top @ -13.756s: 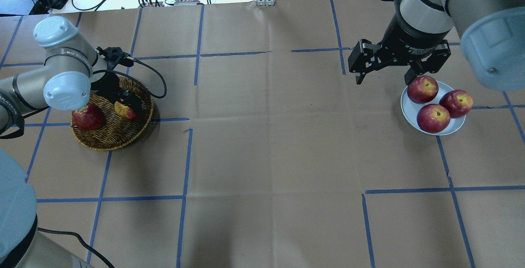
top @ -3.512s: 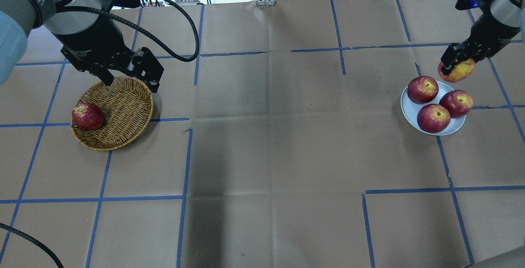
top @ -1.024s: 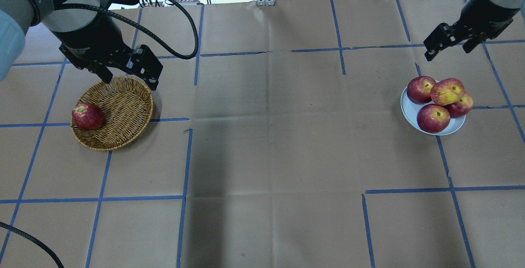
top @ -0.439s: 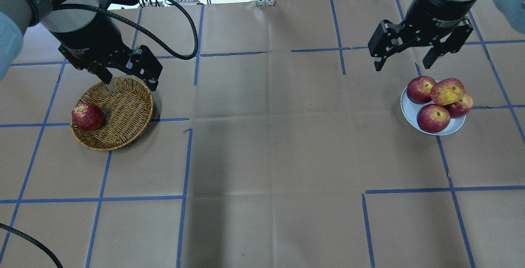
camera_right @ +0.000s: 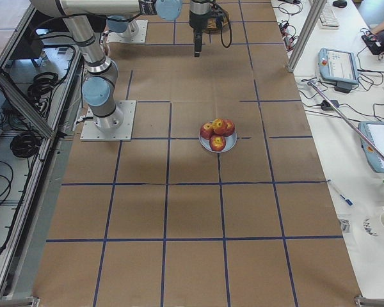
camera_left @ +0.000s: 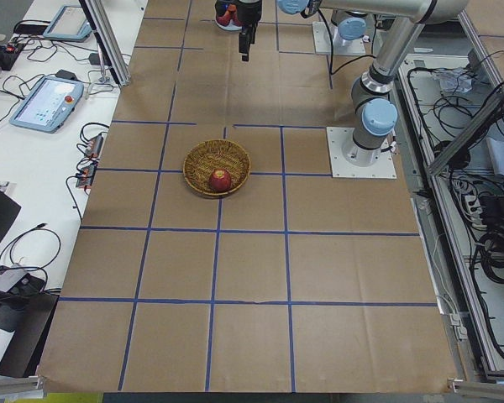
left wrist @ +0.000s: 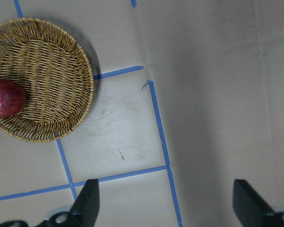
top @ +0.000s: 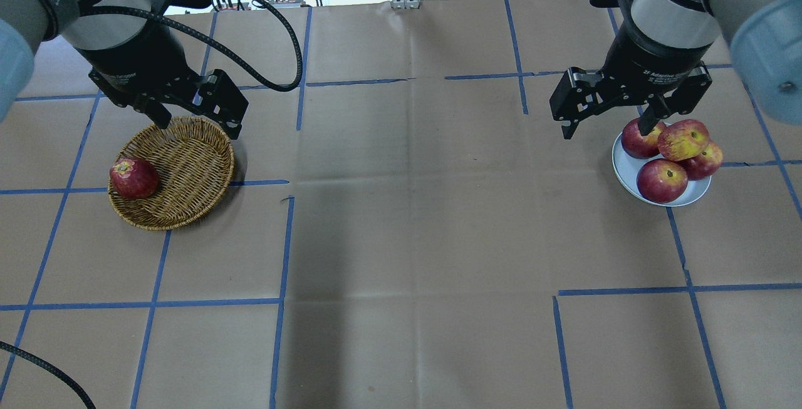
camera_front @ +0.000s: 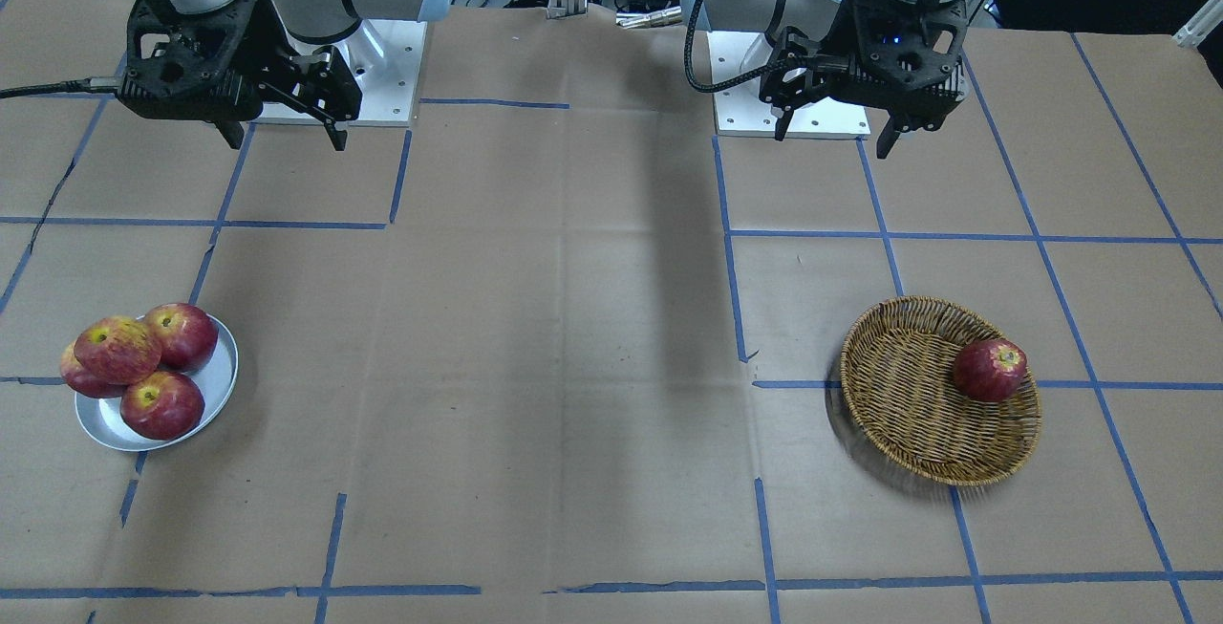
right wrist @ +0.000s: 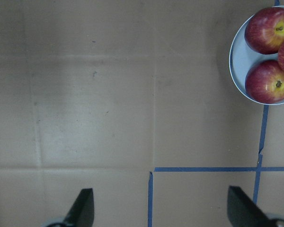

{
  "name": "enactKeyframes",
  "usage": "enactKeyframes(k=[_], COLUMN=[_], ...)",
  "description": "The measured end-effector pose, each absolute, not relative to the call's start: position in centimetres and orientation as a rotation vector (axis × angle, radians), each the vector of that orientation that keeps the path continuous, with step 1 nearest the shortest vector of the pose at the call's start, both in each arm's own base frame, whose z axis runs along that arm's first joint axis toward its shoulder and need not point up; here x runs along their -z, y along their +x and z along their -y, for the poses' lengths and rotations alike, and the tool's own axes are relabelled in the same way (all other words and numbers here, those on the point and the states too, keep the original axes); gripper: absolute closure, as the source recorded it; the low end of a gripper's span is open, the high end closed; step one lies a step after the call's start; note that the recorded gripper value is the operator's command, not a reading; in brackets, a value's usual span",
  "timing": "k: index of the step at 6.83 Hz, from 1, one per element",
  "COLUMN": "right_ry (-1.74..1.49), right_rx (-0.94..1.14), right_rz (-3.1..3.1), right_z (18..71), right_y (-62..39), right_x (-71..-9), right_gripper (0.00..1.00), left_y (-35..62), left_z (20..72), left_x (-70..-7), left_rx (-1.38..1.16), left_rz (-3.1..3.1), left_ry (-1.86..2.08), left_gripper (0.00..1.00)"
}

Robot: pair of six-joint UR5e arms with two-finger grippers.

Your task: Transfer apple from basket to plate

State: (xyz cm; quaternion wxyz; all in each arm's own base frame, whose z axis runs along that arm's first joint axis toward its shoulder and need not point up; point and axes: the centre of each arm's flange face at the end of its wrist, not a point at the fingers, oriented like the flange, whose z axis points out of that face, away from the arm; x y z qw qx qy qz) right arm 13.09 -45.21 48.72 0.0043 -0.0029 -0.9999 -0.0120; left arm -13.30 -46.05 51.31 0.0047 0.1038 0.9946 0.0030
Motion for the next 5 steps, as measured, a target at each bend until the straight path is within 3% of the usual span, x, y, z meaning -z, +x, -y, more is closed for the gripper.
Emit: enactKeyframes(k=[5], right_ry=[-0.041], right_rx=[0.015], right_rz=[3.133], right_z=[45.26], right_y=[13.19], right_x=[-49.12], right_gripper=[0.0], left_y=[-13.27], left_z=[45.9], left_x=[-51.42], left_rx=[-0.009], left_rz=[-3.113], left_ry=[0.325], left_gripper=[0.01])
